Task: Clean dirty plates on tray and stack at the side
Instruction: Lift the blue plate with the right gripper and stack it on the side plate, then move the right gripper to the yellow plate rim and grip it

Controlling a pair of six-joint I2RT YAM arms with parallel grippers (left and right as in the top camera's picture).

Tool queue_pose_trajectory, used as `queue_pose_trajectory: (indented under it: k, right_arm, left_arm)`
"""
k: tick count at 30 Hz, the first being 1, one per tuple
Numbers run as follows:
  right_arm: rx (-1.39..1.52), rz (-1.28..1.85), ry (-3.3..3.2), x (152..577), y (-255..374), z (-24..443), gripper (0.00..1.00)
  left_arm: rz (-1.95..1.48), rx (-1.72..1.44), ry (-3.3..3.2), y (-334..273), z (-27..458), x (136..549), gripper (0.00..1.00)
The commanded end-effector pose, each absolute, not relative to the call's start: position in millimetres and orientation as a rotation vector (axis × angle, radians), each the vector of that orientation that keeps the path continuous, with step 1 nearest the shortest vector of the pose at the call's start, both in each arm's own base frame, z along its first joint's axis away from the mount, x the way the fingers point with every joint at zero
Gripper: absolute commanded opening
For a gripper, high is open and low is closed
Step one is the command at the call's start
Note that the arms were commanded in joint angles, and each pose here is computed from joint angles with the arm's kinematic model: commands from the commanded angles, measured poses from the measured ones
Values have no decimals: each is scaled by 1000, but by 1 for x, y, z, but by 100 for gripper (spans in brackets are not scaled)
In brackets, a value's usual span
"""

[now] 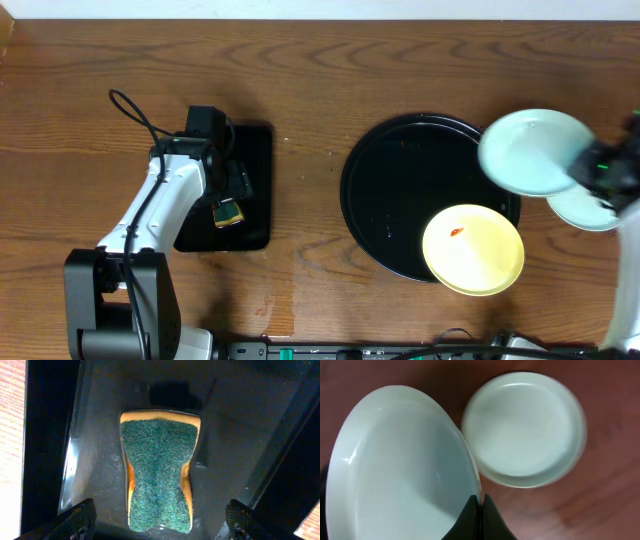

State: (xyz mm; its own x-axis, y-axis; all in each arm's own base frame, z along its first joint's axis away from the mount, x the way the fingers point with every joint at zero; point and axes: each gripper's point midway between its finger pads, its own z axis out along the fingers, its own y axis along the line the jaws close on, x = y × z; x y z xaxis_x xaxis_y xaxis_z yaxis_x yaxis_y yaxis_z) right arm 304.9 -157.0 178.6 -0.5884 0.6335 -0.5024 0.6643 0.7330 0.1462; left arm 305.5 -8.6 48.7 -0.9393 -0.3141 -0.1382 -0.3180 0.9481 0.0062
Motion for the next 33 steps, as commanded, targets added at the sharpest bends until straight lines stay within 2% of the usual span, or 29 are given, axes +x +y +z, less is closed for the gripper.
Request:
queue_pose_trajectory:
  k: [1,11,15,16,17,18,21,26,33]
  right_arm:
    - [1159,22,2313,298,-185,177,1]
    - [1573,-122,2282,248,-260,115,1]
    - [1626,-140,2267,247,-276,97,3]
    - [1597,-94,2262,256,-276,95,11]
    - [1538,-41,2279,264,-273,95,29]
    - [1464,33,2297,274,-267,97,43]
    - [1367,259,2288,296,-244,105,51]
    - [1214,567,2327,314,-192,119,50]
    - [955,456,2675,290,-113,123,48]
  left_arm:
    - [55,-484,2977,-6,46,303,83]
    - [55,-484,2977,-6,46,303,83]
    - [55,-484,2977,-6,46,303,83]
    - [55,-484,2977,-6,46,303,83]
    - [55,-484,2977,-6,46,303,83]
    - [55,-484,2977,-6,46,303,84]
    - [55,-484,2977,-6,46,303,83]
    - [55,-484,2977,-6,46,303,83]
    - [55,-484,2977,-6,46,303,83]
